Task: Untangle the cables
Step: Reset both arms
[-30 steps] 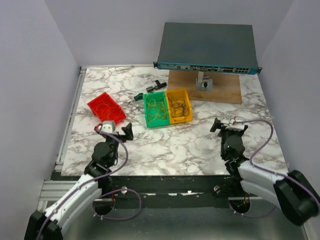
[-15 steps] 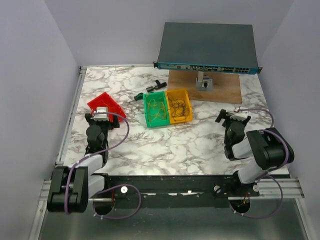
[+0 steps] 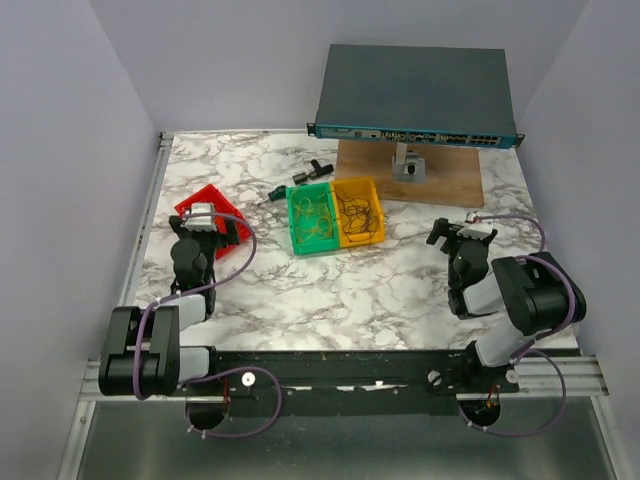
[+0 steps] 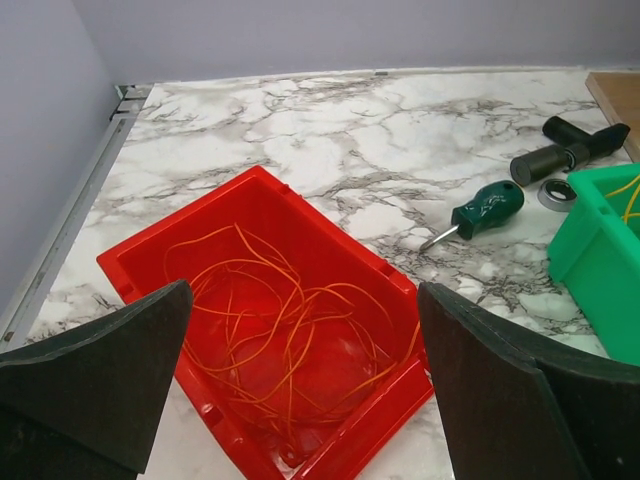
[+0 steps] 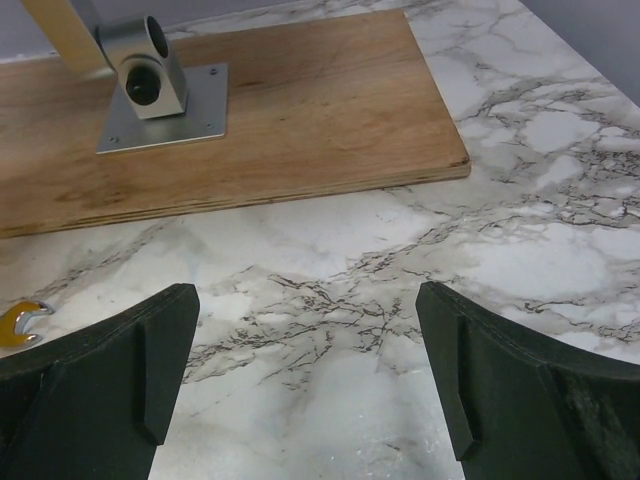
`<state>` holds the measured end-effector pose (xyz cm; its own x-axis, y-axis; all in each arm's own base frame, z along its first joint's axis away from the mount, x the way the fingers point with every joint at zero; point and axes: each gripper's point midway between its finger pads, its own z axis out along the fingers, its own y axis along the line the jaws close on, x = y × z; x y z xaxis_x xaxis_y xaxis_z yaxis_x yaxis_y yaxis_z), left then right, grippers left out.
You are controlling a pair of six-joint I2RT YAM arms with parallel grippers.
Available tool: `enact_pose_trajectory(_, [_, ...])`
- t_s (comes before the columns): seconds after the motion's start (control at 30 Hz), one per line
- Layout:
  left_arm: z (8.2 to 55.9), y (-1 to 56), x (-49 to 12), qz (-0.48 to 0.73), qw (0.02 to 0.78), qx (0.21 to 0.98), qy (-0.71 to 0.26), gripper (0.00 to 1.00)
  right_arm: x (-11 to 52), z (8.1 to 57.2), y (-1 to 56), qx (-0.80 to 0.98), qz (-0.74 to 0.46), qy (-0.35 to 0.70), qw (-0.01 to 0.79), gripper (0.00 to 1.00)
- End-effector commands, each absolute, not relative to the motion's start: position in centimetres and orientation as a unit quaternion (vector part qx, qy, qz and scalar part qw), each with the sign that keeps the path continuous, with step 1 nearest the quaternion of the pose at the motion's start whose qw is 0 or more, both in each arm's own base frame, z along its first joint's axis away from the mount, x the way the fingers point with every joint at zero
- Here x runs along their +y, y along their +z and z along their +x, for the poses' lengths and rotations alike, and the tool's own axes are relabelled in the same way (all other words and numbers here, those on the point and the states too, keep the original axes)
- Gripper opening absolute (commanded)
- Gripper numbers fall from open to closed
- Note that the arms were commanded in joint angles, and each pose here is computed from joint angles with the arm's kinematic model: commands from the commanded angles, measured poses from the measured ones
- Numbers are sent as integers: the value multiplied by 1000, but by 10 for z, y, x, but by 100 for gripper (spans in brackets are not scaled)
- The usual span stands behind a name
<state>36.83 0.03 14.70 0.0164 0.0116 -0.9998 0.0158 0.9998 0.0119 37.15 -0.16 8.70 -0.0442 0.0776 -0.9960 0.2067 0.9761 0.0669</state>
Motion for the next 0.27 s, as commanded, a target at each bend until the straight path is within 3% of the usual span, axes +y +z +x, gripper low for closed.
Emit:
enact_pose_trajectory(0.0, [371,153,-1,7,719,695,-9,99,1,377,94,710,99,-38,696,100])
enact_pose_trajectory(0.23, [371,153,-1,10,720,694,-6,99,1,377,94,710,100,-38,696,100])
